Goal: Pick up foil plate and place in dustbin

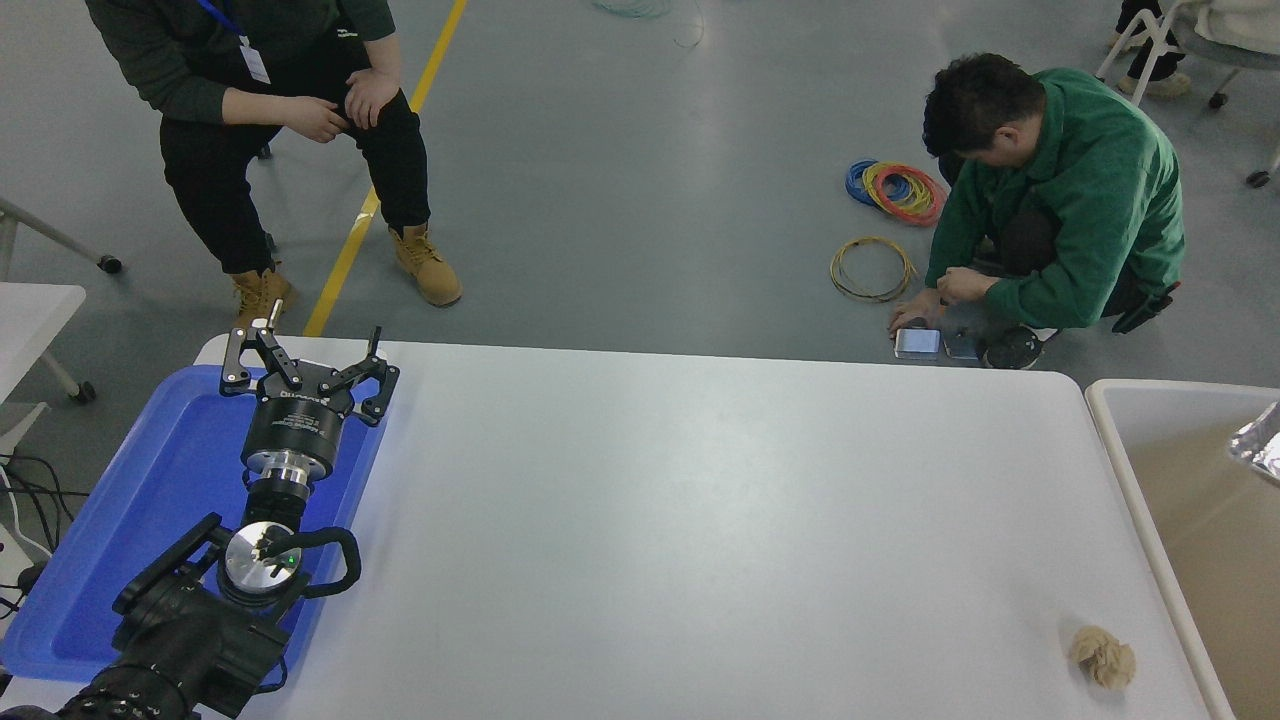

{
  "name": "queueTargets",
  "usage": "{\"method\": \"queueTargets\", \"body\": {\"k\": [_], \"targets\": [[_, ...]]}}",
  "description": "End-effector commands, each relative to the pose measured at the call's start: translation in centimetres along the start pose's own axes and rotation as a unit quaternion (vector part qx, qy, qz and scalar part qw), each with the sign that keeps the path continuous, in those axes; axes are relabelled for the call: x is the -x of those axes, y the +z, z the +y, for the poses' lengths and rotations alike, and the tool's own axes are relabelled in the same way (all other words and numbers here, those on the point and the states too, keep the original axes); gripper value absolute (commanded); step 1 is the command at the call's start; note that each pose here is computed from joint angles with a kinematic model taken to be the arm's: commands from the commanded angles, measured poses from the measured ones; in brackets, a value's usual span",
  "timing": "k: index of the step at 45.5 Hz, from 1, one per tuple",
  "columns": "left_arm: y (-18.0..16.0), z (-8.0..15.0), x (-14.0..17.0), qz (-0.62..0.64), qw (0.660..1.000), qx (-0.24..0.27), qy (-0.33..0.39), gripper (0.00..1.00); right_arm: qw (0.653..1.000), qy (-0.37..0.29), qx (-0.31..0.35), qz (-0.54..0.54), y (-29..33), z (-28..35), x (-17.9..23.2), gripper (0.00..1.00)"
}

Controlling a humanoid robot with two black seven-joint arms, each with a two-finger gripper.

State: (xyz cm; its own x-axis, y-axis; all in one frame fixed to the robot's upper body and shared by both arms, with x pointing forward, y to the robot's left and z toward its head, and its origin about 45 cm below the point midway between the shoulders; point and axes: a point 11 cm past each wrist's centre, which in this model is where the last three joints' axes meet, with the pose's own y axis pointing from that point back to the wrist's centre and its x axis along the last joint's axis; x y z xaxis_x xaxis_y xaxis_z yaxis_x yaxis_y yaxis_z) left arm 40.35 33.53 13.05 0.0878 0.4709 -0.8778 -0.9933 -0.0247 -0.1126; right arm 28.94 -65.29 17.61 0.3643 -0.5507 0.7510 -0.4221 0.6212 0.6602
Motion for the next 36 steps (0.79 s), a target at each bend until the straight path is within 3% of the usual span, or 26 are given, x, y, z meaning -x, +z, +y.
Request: {"method": "queueTargets", "body": {"k": [1, 15, 33, 34, 36], "targets": [[0.0, 0.0, 0.0, 0.000, 1.000, -0.001, 0.000, 1.00, 1.000, 0.013, 0.007, -0.019, 1.1, -1.3, 4.5, 0.00], [-0.1, 0.0, 0.0, 0.000, 1.000, -0.001, 0.000, 1.00, 1.000, 0.001, 0.010, -0.018, 1.3, -1.9, 8.0, 0.00], [0.0, 0.0, 0.0, 0.000, 1.000, -0.001, 0.000, 1.00, 1.000, 0.005, 0.011, -0.022, 1.4, -1.9, 7.7, 0.00], [-0.1, 0.0, 0.0, 0.000, 1.000, -0.001, 0.000, 1.00, 1.000, 0.005, 0.010, -0.024, 1.4, -1.9, 7.7, 0.03], [-0.1, 0.0, 0.0, 0.000, 1.000, 0.000, 0.000, 1.00, 0.999, 0.006, 0.011, -0.030, 1.4, -1.9, 7.5, 0.26]]}}
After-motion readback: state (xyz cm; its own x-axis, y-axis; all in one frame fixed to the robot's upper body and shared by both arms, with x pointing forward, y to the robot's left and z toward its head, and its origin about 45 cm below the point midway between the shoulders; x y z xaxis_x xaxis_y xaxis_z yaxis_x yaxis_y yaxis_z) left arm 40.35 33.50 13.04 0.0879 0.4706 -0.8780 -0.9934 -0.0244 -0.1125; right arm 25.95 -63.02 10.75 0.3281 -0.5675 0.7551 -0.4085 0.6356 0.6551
